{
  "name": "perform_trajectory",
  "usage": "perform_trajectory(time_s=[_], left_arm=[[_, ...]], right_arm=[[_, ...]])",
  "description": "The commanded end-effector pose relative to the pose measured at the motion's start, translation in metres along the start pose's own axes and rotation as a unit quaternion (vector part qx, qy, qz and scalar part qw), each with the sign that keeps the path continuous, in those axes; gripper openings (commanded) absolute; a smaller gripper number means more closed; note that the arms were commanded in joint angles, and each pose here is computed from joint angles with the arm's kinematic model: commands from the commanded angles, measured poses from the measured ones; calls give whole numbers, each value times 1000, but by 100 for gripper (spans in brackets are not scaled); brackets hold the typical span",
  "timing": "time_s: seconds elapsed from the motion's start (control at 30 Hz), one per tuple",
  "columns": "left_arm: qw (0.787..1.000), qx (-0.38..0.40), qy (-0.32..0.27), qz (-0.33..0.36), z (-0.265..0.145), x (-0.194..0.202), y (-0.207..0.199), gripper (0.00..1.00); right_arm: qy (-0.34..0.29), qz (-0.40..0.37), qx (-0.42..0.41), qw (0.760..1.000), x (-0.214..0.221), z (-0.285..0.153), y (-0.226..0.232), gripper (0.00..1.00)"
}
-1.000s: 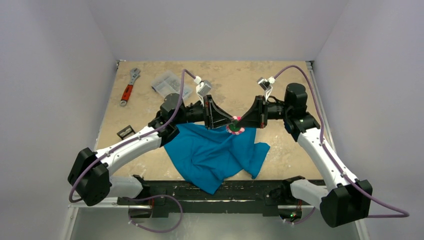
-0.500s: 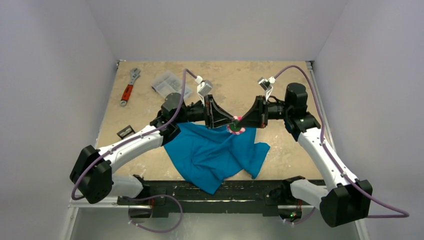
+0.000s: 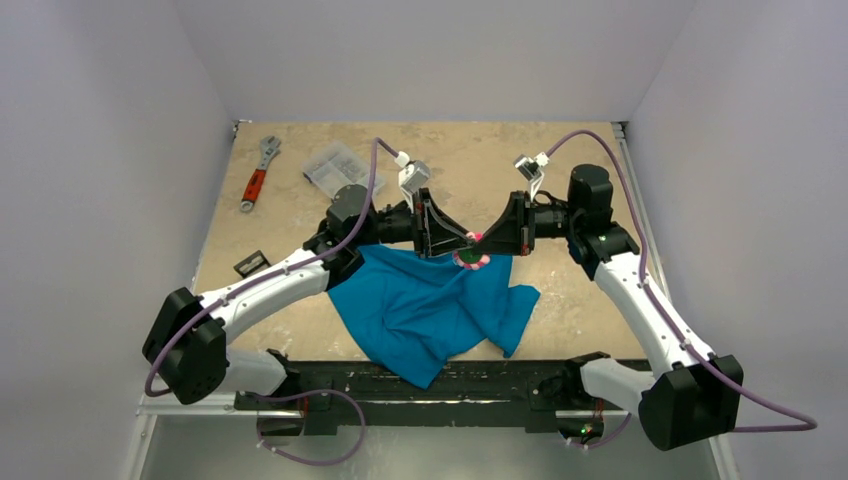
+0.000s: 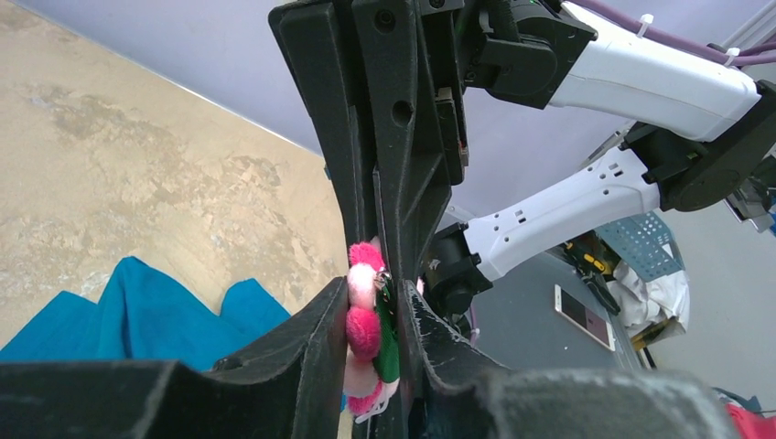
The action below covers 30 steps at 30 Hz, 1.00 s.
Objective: Remove the brooch from the garment
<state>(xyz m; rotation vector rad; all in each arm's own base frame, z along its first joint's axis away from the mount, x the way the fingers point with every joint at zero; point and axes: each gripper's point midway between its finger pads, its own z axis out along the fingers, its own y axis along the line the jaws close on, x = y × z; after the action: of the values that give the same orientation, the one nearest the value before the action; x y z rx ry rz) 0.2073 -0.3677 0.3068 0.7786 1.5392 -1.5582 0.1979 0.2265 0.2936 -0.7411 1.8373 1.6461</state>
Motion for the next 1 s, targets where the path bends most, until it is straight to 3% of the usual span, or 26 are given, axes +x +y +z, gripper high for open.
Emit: perform_trajectory(time_s=[0.0, 0.27, 0.53, 0.8, 0.97], left_arm=[[1000, 0, 1, 18, 9, -3, -2, 26], [1000, 4, -8, 22, 2, -9, -6, 35], [998, 16, -24, 47, -21, -27, -18, 64], [996, 7, -13, 87, -40, -23, -28, 67], [992, -6, 0, 125, -48, -21, -24, 57]], right_arm=[[0, -53, -23, 998, -16, 0, 21, 0], [8, -57, -29, 998, -12, 0, 22, 0], [6, -60, -20, 998, -11, -1, 18, 0], [6, -69, -10, 998, -12, -1, 16, 0], [13, -113, 30, 993, -15, -4, 8, 0]])
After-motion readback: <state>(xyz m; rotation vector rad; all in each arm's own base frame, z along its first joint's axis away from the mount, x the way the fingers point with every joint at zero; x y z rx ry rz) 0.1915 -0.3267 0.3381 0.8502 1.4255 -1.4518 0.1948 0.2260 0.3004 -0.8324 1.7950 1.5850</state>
